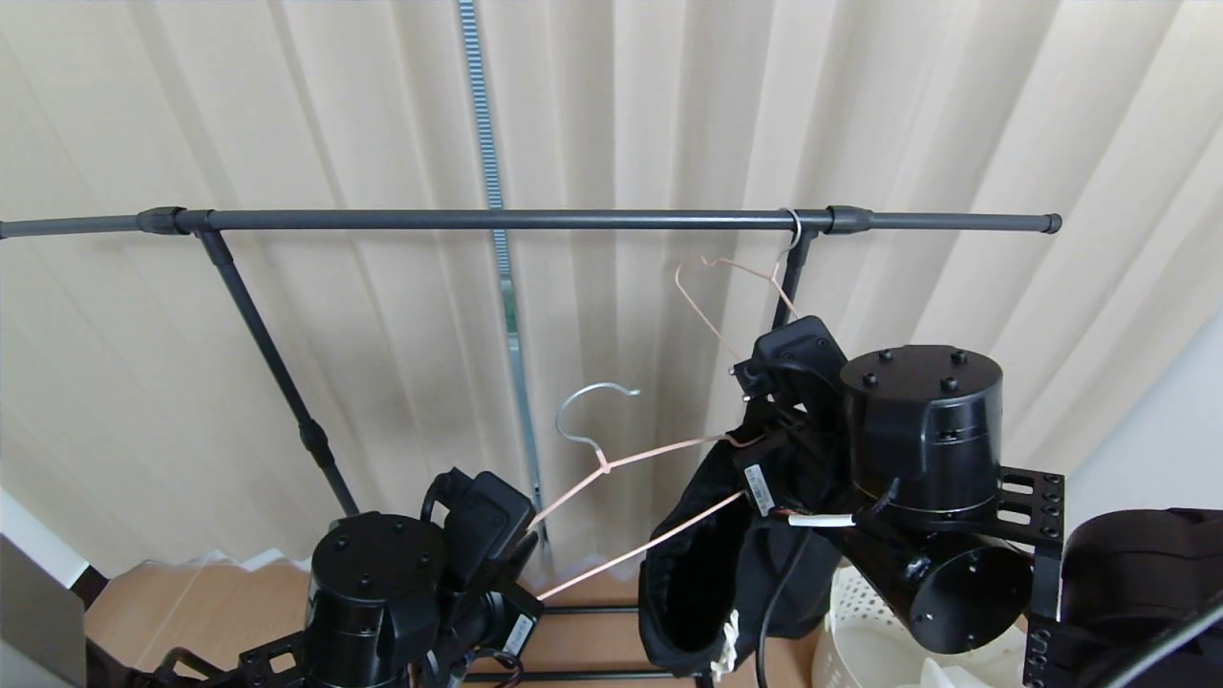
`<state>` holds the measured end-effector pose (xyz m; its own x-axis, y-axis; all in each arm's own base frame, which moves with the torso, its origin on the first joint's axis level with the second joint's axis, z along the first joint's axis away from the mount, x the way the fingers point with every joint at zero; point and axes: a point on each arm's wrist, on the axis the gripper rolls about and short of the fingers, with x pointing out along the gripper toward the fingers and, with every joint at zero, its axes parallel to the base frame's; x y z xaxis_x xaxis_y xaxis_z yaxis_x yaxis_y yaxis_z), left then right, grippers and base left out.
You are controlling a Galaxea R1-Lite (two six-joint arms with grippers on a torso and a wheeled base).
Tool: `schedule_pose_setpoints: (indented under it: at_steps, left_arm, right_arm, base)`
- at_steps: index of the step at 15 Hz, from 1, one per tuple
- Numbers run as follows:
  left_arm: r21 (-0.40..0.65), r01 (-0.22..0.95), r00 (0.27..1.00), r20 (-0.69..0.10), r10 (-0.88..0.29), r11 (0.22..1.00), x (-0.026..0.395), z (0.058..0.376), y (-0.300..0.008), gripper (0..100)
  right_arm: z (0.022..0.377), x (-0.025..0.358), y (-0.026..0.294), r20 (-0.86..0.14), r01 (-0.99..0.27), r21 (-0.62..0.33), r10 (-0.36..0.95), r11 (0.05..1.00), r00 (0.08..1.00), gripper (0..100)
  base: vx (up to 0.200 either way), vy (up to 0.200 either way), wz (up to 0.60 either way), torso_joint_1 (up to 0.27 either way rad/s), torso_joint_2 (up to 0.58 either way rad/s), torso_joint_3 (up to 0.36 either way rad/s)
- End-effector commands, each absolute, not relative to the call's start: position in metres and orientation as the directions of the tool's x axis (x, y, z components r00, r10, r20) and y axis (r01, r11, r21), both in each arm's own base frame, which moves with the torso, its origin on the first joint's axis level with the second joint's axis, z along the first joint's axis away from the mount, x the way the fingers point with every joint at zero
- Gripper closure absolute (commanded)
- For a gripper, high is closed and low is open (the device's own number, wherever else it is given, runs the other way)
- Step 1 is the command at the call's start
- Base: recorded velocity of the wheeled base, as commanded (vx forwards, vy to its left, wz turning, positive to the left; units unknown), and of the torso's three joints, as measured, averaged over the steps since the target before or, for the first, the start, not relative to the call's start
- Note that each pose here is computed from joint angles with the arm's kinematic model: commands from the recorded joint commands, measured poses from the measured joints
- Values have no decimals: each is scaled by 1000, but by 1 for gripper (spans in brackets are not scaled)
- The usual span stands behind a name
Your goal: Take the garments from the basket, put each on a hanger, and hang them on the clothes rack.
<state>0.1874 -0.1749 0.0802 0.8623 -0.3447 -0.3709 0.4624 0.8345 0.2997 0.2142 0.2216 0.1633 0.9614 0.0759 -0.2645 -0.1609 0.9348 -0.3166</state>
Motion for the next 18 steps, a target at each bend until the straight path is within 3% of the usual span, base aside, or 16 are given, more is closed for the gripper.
schedule_pose_setpoints:
  at_steps: [1,12,14,18]
  left_arm:
    - [300,463,862,-371,-345,834,187,80,-175,100]
    - [300,484,853,-368,-368,822,186,79,-183,100]
    - [300,487,852,-368,-371,821,186,79,-184,100]
    - [290,485,855,-355,-378,825,184,81,-183,100]
  right_arm:
    - [162,208,228,-267,-188,-311,104,932,958,100]
    - [176,167,273,-227,-332,-143,296,932,928,100]
    - [177,161,286,-221,-351,-77,327,933,919,100]
    - [181,163,285,-207,-345,-57,326,937,922,100]
  base:
    - [0,0,0,0,0,0]
    - [0,0,0,0,0,0]
    - [0,0,0,0,0,0]
    - [0,0,0,0,0,0]
